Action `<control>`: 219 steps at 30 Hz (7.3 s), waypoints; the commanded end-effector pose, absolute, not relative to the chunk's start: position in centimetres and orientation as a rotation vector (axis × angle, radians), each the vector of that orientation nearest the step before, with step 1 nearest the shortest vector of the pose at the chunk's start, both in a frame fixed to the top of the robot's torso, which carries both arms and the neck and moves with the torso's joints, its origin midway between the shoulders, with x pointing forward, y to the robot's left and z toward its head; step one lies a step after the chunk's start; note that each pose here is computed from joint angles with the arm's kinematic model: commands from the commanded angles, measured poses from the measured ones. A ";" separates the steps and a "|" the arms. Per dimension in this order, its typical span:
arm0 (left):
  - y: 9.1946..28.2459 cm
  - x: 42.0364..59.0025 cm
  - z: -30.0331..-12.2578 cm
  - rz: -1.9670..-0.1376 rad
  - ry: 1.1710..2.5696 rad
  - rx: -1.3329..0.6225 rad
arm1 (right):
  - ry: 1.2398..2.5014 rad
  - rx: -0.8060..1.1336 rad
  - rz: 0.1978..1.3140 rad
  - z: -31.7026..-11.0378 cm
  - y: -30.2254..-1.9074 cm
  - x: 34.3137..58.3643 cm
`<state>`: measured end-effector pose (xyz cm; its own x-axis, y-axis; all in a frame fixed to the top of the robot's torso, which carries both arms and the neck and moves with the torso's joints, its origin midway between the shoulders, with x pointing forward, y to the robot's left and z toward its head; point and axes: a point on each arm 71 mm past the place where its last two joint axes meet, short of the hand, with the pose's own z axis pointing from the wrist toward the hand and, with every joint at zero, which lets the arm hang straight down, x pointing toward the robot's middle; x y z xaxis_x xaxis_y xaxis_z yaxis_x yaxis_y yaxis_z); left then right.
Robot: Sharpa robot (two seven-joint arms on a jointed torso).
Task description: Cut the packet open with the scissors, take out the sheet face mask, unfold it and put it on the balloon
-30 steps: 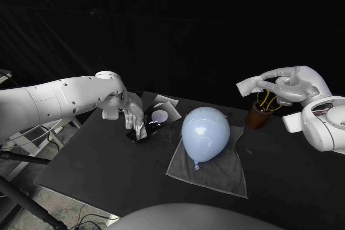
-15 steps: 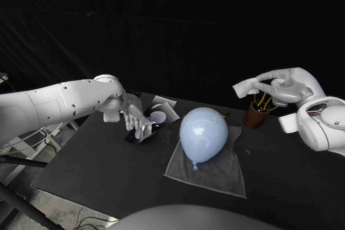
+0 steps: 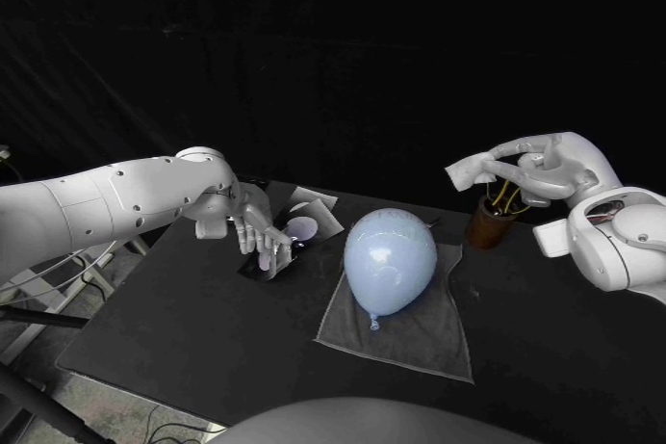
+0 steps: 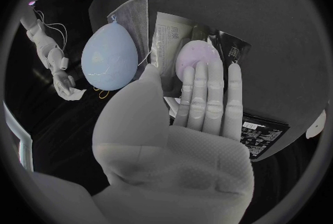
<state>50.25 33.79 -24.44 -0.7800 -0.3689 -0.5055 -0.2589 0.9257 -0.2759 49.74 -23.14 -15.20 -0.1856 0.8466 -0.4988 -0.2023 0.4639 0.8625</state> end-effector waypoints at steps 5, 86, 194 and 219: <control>33.8 50.4 -24.3 -0.300 2.480 -0.481 | 1.465 0.587 1.048 -15.2 -23.1 49.8; 12.6 61.2 -17.4 -0.805 1.886 -0.145 | 1.296 0.527 1.038 -11.1 -22.6 50.4; 10.0 62.4 -16.1 -0.521 1.986 0.002 | 1.221 0.420 1.157 -5.4 -18.4 48.9; 13.9 62.8 -11.9 -0.730 1.933 -0.246 | 1.213 0.447 1.117 -5.8 -20.0 49.7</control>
<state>62.93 14.12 -12.07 -0.4437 -0.4330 -0.7847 0.1600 0.8232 -0.5447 49.70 -19.92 -5.82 -0.0632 0.8603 -0.5059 -0.4274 0.4348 0.7927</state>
